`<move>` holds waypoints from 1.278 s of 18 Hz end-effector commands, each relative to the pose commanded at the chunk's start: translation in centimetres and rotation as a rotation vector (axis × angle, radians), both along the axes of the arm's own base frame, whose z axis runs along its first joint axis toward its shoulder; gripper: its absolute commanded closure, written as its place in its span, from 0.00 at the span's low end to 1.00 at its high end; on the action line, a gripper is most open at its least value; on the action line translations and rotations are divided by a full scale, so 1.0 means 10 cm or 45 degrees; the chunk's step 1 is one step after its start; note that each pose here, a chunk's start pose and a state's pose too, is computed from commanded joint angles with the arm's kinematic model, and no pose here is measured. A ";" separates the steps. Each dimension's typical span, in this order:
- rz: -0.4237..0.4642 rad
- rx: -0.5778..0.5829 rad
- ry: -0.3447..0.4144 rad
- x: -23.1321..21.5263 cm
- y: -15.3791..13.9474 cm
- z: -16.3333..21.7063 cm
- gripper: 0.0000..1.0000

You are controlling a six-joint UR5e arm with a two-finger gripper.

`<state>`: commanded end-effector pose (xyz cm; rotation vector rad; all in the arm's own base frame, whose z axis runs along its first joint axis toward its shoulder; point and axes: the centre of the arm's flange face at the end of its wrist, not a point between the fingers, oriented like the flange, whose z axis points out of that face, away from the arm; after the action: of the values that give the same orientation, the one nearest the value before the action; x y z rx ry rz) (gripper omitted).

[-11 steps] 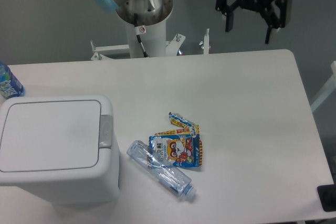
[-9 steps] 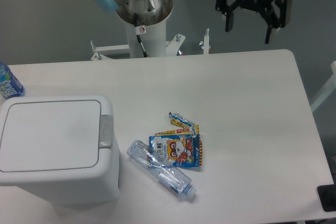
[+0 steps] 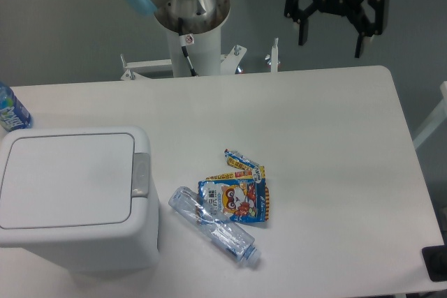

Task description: Open the trash can

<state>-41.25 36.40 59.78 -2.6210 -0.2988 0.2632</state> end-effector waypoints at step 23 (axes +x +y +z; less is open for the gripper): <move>0.224 0.210 -0.538 0.91 1.56 -0.70 0.00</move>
<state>-32.18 51.98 52.80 -2.4676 -0.6646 -0.2538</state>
